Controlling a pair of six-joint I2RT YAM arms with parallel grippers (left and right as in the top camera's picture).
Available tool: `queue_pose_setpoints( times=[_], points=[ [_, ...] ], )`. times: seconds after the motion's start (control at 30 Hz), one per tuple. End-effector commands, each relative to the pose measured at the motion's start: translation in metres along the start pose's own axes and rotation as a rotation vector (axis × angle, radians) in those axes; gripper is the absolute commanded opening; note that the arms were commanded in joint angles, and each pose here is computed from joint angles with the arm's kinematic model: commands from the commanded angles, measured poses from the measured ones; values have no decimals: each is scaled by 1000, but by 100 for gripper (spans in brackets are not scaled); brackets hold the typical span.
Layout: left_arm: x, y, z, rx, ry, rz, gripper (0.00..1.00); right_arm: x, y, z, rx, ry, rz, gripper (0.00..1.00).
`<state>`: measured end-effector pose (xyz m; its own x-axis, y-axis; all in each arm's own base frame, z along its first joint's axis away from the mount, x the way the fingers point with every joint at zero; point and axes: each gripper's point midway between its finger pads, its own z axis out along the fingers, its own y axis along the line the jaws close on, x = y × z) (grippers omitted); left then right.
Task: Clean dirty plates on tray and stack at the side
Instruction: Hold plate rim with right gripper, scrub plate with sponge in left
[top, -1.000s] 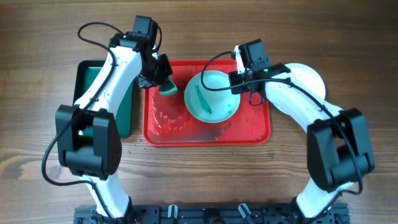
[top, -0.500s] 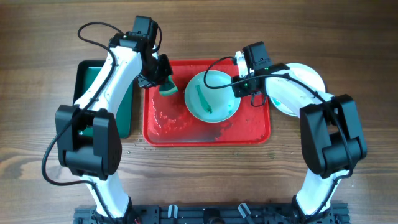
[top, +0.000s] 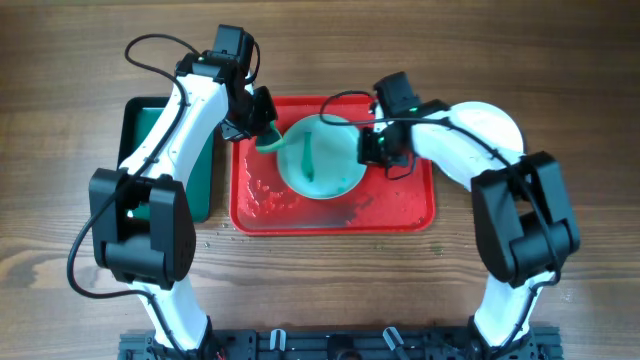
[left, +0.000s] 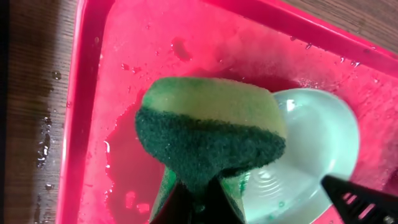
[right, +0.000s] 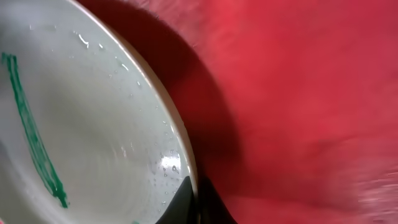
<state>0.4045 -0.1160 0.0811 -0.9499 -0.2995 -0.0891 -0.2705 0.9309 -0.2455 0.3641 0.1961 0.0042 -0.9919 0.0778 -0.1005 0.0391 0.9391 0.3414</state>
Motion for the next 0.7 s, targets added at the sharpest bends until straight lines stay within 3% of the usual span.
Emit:
queue_pose_setpoints(
  times=[0.0, 0.4, 0.67],
  points=[
    [1, 0, 4, -20, 3, 65, 4, 10, 19, 13, 7, 17, 71, 4],
    [9, -2, 14, -27, 11, 140, 4, 15, 26, 24, -86, 48, 86, 4],
    [11, 6, 48, -9, -33, 250, 4, 14, 29, 24, -101, 46, 67, 4]
  ],
)
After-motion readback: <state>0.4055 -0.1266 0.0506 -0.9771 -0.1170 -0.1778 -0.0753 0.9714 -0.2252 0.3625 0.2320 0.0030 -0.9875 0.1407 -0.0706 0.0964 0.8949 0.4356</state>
